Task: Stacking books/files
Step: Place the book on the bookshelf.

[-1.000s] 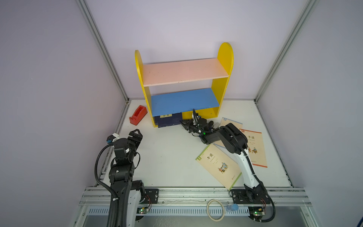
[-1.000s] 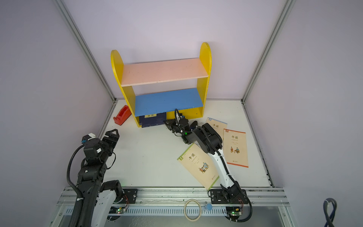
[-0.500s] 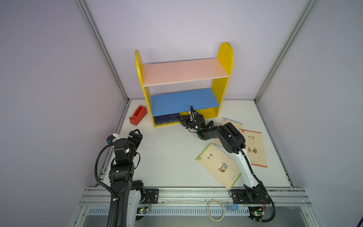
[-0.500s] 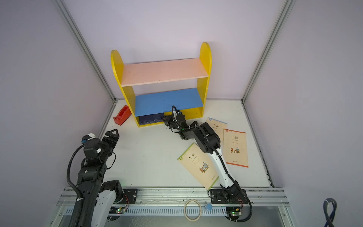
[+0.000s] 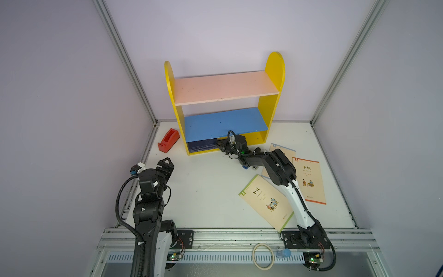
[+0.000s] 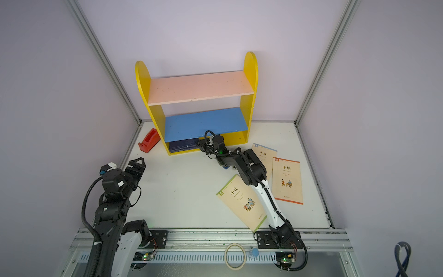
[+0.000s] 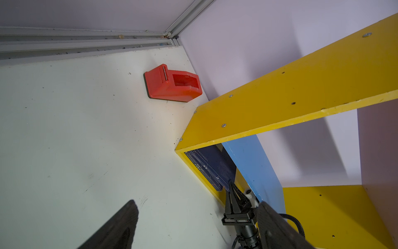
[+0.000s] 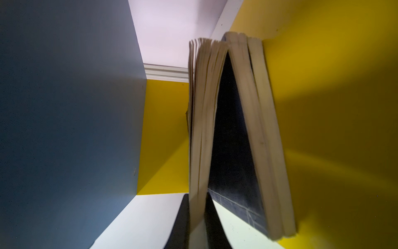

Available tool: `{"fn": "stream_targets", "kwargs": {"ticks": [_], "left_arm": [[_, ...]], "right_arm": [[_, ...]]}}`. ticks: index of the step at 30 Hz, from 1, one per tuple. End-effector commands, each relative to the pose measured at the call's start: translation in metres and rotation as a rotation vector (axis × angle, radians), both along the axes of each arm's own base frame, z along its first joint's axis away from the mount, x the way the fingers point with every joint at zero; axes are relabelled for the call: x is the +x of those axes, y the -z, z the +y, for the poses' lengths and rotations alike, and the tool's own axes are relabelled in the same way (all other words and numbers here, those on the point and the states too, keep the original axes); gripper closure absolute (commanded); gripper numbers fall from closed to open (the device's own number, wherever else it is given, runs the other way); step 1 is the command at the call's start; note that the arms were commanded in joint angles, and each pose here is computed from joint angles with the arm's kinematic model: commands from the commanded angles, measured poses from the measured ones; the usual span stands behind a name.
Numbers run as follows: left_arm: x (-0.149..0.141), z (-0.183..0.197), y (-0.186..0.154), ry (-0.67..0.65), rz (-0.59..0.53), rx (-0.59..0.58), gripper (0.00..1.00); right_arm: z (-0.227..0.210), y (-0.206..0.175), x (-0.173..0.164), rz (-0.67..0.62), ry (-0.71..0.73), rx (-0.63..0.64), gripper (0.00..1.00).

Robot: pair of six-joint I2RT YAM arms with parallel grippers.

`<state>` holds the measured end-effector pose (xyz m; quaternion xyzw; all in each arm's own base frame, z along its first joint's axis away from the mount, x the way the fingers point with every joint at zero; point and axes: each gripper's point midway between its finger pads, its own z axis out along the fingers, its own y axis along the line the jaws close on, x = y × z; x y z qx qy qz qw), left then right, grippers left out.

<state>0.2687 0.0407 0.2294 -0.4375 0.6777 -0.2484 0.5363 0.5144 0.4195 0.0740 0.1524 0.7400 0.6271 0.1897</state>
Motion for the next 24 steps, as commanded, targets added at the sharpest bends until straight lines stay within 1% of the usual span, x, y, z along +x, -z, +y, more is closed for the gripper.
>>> {"fn": "stream_targets", "kwargs": {"ticks": [1, 7, 11, 13, 16, 18, 24], "left_arm": [[0.002, -0.002, -0.007, 0.016, -0.025, 0.008, 0.11], [0.002, -0.002, -0.006, 0.013, -0.023, 0.007, 0.11], [0.002, -0.002, -0.006, 0.015, -0.023, 0.009, 0.11], [0.002, -0.002, -0.006, 0.016, -0.023, 0.008, 0.11], [0.002, -0.002, -0.006, 0.017, -0.024, 0.008, 0.1], [0.002, -0.002, -0.007, 0.018, -0.027, 0.007, 0.1], [0.001, -0.003, -0.009, 0.019, -0.032, 0.007, 0.1]], "right_arm": [[0.004, 0.001, -0.004, 0.001, -0.051, -0.016, 1.0], [0.004, -0.001, 0.0, 0.0, -0.06, -0.04, 1.0], [-0.002, -0.001, 0.002, 0.001, -0.043, -0.073, 0.78], [-0.005, -0.004, 0.001, -0.01, -0.032, -0.096, 0.71], [-0.012, -0.008, 0.0, -0.02, -0.01, -0.146, 0.64], [-0.018, -0.012, 0.0, -0.025, 0.007, -0.183, 0.62], [-0.038, -0.014, 0.002, -0.035, 0.073, -0.288, 0.6]]}}
